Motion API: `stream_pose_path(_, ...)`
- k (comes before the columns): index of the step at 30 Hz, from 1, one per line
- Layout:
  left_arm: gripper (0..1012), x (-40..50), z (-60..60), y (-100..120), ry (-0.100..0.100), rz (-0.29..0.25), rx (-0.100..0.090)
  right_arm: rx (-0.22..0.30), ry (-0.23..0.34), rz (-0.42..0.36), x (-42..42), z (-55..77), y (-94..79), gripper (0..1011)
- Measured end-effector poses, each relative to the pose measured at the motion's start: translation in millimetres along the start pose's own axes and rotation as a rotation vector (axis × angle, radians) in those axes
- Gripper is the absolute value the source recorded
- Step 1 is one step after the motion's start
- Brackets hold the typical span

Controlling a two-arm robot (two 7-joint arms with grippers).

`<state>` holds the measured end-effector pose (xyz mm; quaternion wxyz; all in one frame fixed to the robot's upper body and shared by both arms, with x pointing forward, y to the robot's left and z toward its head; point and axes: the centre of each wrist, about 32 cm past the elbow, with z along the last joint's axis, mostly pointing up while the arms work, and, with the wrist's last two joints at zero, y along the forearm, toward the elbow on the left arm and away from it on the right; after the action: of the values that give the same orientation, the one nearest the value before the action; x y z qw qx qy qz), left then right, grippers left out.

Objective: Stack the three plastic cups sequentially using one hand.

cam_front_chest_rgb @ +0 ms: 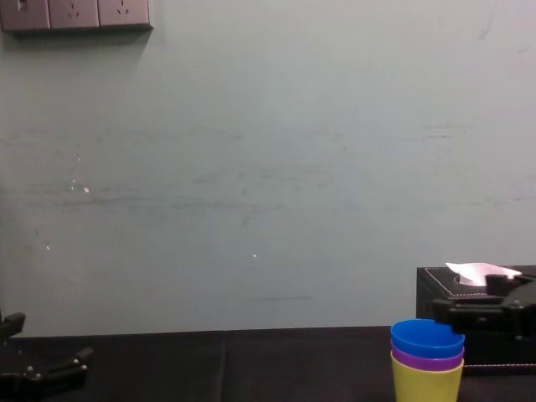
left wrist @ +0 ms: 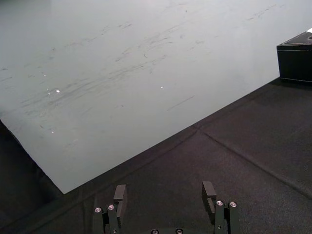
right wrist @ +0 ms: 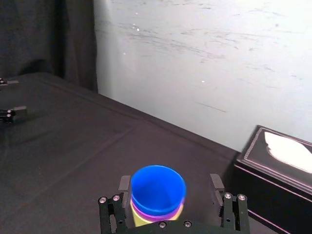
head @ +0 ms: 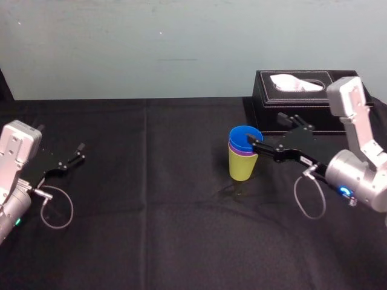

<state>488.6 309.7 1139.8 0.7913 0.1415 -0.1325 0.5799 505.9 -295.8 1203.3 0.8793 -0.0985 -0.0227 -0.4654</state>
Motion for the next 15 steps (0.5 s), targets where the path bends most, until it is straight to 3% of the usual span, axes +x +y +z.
stream_pose_path(7, 1010, 0.0, 0.0, 0, 0.000, 0.000, 0.000, 0.006, 0.002, -0.042, 10.7, -8.2, -17.6, 1000)
stream_pose_path(15, 1010, 0.0, 0.0, 0, 0.000, 0.000, 0.000, -0.009, 0.005, -0.101, 23.6, -26.1, -37.6, 1000)
